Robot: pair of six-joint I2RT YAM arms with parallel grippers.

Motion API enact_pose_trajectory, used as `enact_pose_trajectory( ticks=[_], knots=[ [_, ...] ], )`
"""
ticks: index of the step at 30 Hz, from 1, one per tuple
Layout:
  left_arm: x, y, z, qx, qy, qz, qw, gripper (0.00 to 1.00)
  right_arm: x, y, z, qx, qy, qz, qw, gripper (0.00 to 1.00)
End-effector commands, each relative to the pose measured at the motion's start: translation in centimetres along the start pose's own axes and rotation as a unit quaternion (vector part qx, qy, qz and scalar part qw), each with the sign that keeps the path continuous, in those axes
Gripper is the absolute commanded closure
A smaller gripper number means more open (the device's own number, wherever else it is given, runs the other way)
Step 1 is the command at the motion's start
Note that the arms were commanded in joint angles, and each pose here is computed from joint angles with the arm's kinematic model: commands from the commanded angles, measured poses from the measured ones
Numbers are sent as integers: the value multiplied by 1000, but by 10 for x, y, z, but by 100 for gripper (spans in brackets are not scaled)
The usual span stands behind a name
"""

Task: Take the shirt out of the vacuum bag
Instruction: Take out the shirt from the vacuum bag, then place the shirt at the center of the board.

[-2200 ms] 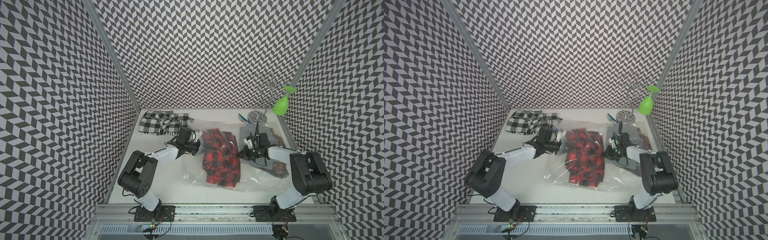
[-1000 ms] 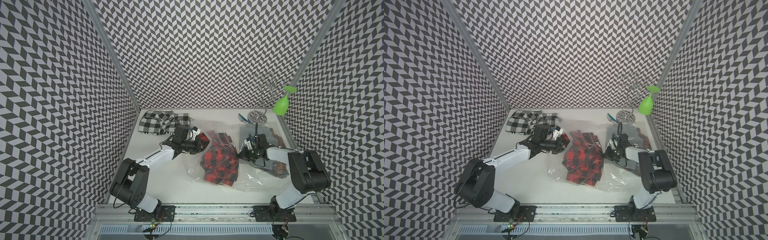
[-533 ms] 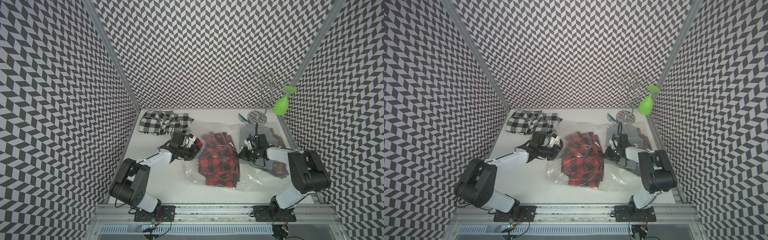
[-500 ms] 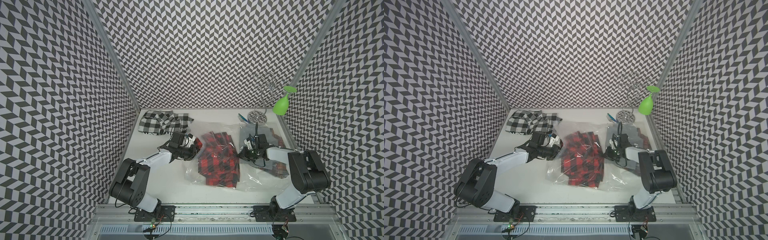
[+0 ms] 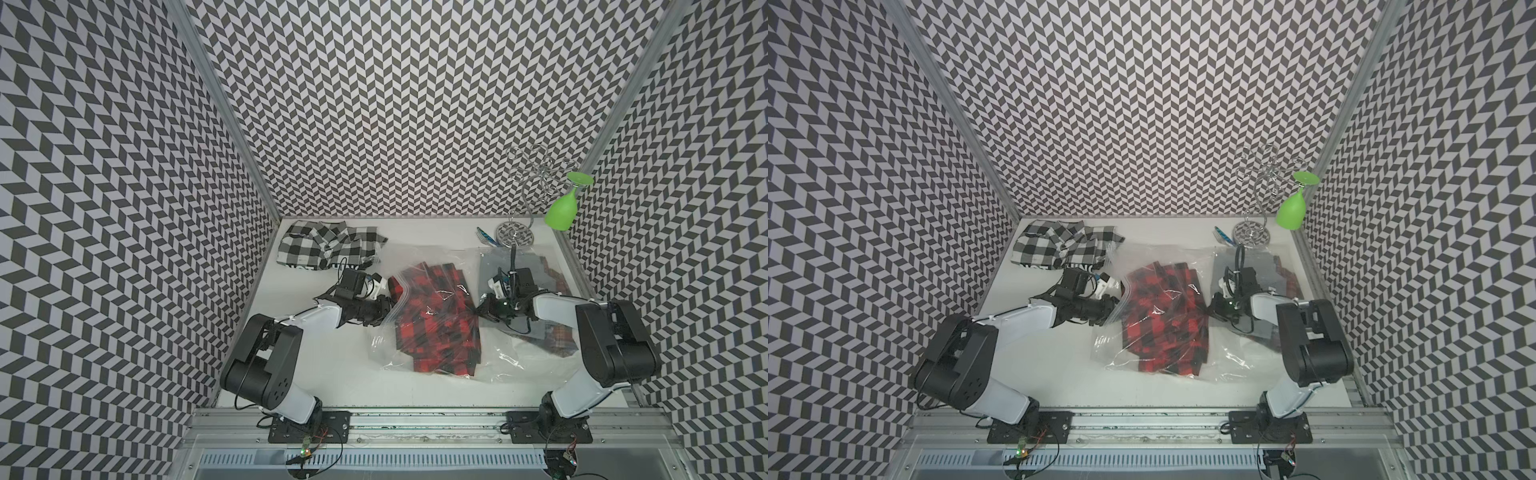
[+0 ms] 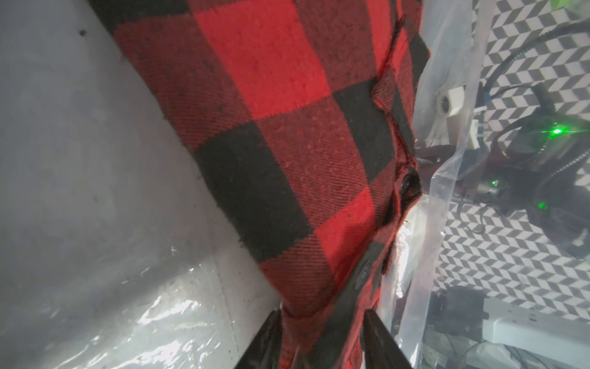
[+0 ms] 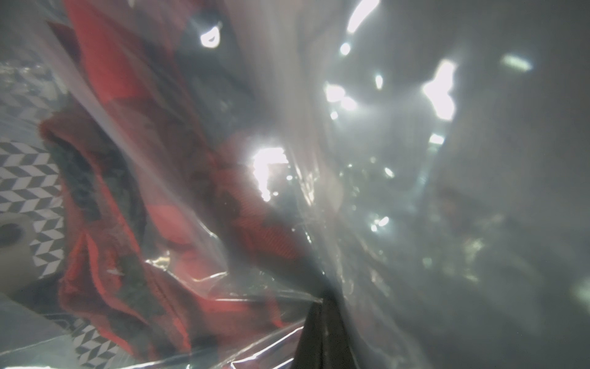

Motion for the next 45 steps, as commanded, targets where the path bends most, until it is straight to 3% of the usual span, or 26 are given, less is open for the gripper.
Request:
enact_pose_trajectory(
  ticks=[1,9,17,23,32,38,45],
  knots=[
    [5,3,-5,4,13,-10,1000,67,8,-50,-25,36,35,-110,993,100],
    [0,-5,-12,12,25,-27,999,100,9,-52,-26,40,38,-113,992,100],
    [-37,20,10,-24,-28,-19,999,100,10,-54,-23,45,37,-121,991,100],
    [-51,23,7,-24,-37,-14,999,100,10,-56,-24,53,36,-126,990,100],
    [-78,62,0,-117,-81,6,990,100,4,-54,-17,56,26,-132,989,100],
    [-115,92,6,-224,-164,-27,960,100,1,-51,-10,58,17,-128,990,100],
    [-158,134,11,-327,-268,-27,906,100,-6,-50,1,65,1,-126,990,100]
  ],
)
Point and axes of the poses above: each gripper's point midway between its finger pads, its own x axis out along the fingers, its own y axis along the line the jaws close on, z = x × y, the point moved 1 cm from there along -x, back along the fingers, and after that the axes turned 15 degrees about -x, right-handed, at the moved point
